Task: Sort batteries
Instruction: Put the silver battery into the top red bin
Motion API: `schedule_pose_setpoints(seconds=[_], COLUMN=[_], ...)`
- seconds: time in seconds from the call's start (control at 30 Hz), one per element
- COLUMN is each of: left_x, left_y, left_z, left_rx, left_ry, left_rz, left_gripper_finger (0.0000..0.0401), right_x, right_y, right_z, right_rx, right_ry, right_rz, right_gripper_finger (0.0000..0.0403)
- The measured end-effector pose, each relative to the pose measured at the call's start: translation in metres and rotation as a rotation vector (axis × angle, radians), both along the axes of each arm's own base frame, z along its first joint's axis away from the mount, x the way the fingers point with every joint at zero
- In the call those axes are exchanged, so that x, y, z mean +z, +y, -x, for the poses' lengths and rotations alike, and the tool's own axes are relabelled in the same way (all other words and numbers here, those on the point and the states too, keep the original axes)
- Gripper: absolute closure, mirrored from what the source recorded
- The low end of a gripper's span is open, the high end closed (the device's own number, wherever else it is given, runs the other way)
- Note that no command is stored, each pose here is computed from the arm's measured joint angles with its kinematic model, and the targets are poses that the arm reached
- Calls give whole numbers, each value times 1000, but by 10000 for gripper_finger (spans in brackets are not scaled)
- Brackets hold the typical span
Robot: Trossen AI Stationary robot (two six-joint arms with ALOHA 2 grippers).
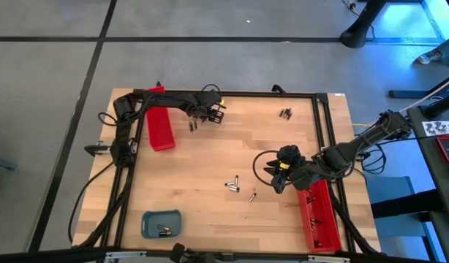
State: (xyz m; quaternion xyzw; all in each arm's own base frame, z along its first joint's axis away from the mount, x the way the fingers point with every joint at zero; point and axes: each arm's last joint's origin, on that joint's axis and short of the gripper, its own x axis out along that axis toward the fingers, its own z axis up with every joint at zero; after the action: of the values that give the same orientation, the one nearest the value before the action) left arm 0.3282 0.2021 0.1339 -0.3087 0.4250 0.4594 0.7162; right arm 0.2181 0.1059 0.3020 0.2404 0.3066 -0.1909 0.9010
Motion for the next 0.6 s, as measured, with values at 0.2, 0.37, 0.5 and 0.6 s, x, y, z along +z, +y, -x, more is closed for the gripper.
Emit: schedule_pose_setpoints(seconds=[0.2, 0.37, 0.5, 0.6], left_x=[-5, -8, -14, -16], left_y=[-1, -1, -1, -2], left_z=[-2, -1, 0, -1], left_rx=[-10, -9, -29, -40], left_ry=[17, 33, 56, 54], left_rz=[2, 12, 22, 37], left_gripper_finger=[230, 286, 347, 383], right_x=[0, 0, 0, 0], right_y=[0, 0, 0, 1], right_z=[0, 0, 0, 0], right_rx=[3, 6, 4, 9], right_ry=[1, 1, 0, 3], right_rz=[-4, -8, -11, -17], right_gripper_finger=[279, 279, 279, 279])
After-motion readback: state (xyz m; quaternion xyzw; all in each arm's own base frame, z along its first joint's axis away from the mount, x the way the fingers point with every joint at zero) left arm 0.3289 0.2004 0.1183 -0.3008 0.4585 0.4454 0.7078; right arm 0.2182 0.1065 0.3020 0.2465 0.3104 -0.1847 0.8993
